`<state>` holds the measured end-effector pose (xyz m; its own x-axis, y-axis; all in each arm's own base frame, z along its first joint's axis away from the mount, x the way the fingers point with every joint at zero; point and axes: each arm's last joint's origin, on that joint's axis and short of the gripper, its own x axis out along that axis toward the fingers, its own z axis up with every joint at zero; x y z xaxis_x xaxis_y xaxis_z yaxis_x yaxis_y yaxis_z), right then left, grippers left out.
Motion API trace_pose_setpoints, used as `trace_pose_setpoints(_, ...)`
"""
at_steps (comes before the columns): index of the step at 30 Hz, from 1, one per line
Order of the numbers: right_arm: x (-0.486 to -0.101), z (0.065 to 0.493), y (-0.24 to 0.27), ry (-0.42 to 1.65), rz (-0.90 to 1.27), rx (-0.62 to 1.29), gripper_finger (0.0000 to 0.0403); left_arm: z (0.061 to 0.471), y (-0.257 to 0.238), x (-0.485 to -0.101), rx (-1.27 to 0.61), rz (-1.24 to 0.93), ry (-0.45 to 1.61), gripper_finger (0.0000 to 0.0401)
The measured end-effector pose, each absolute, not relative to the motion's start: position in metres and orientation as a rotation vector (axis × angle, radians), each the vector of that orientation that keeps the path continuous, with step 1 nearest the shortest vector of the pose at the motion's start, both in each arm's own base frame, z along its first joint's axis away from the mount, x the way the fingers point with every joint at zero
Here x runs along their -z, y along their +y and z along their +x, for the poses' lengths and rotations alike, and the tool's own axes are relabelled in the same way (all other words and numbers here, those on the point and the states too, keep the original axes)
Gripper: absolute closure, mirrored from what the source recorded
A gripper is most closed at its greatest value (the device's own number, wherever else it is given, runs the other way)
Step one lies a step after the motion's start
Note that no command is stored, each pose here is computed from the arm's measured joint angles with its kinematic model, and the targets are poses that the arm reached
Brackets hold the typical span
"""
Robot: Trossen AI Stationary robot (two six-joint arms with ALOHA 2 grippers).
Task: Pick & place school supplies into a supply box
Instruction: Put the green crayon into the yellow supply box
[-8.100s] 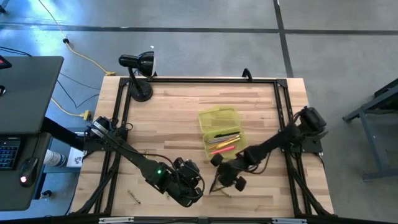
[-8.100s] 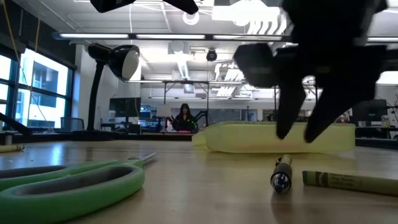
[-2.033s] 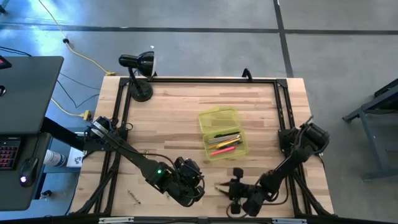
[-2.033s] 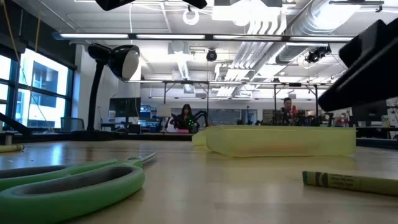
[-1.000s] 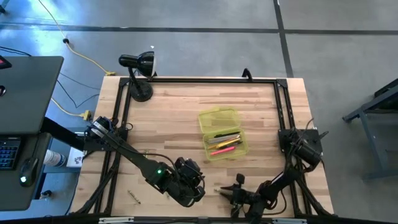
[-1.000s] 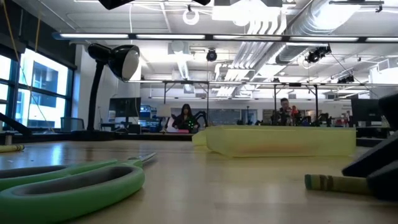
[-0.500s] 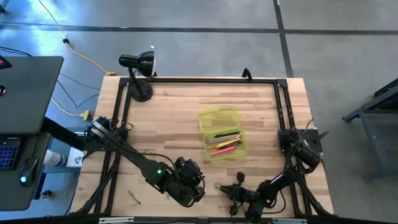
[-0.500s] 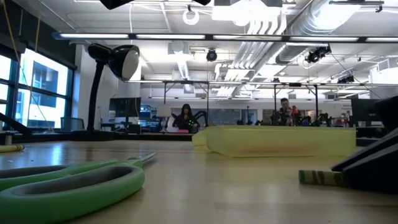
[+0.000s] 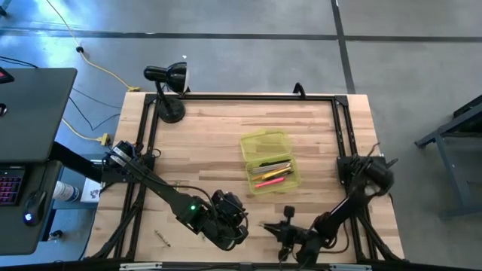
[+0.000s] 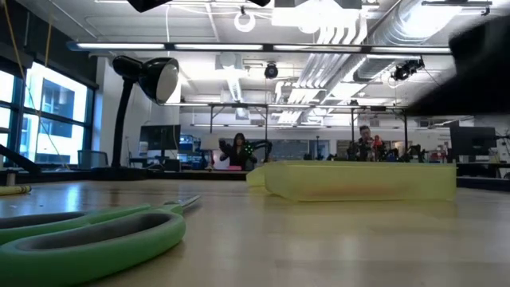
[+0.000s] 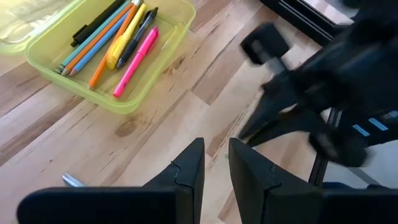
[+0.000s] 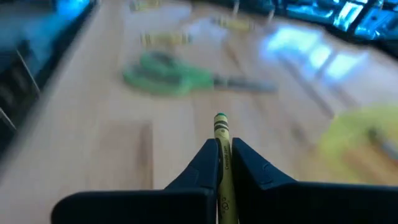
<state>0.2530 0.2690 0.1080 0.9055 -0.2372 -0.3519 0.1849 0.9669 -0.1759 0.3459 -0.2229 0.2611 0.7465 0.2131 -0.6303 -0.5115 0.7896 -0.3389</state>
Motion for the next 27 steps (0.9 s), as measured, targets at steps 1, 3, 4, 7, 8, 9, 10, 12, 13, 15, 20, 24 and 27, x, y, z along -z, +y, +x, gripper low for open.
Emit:
trace_pose_setpoints(1, -0.118, 0.253, 0.266, 0.376, -0.158, 0.227, 0.0397, 0.346, -0.223, -0.261, -0.422, -0.531, 0.603, 0.0295)
trace_pose_setpoints(3, -0.133, 0.253, 0.257, 0.388, -0.209, 0.252, 0.0397, 0.346, -0.223, -0.261, -0.428, -0.536, 0.597, 0.0295)
trace_pose_setpoints(4, -0.142, 0.253, 0.251, 0.394, -0.238, 0.270, 0.0397, 0.346, -0.223, -0.261, -0.429, -0.536, 0.597, 0.0295)
trace_pose_setpoints(7, -0.169, 0.253, 0.229, 0.406, -0.316, 0.350, 0.0399, 0.346, -0.223, -0.261, -0.430, -0.540, 0.596, 0.0295)
trace_pose_setpoints(8, -0.176, 0.253, 0.220, 0.421, -0.338, 0.377, 0.0399, 0.346, -0.223, -0.261, -0.429, -0.541, 0.595, 0.0295)
trace_pose_setpoints(9, -0.182, 0.254, 0.211, 0.445, -0.356, 0.398, 0.0399, 0.346, -0.223, -0.262, -0.428, -0.544, 0.592, 0.0295)
trace_pose_setpoints(10, -0.185, 0.254, 0.201, 0.476, -0.357, 0.414, 0.0398, 0.346, -0.223, -0.262, -0.427, -0.546, 0.591, 0.0295)
trace_pose_setpoints(12, -0.191, 0.255, 0.180, 0.547, -0.301, 0.456, 0.0398, 0.347, -0.223, -0.262, -0.424, -0.552, 0.586, 0.0295)
trace_pose_setpoints(13, -0.191, 0.256, 0.170, 0.586, -0.268, 0.477, 0.0398, 0.347, -0.223, -0.262, -0.423, -0.555, 0.584, 0.0295)
trace_pose_setpoints(15, -0.182, 0.252, 0.152, 0.649, -0.246, 0.509, 0.0399, 0.347, -0.224, -0.262, -0.422, -0.557, 0.582, 0.0295)
trace_pose_setpoints(20, -0.149, 0.226, 0.122, 0.704, -0.221, 0.444, 0.0399, 0.347, -0.224, -0.262, -0.408, -0.563, 0.600, 0.0295)
trace_pose_setpoints(24, -0.134, 0.206, 0.102, 0.631, -0.104, 0.345, 0.0399, 0.347, -0.224, -0.262, -0.403, -0.557, 0.608, 0.0295)
trace_pose_setpoints(27, -0.137, 0.196, 0.090, 0.522, -0.073, 0.166, 0.0399, 0.347, -0.224, -0.262, -0.408, -0.552, 0.607, 0.0295)
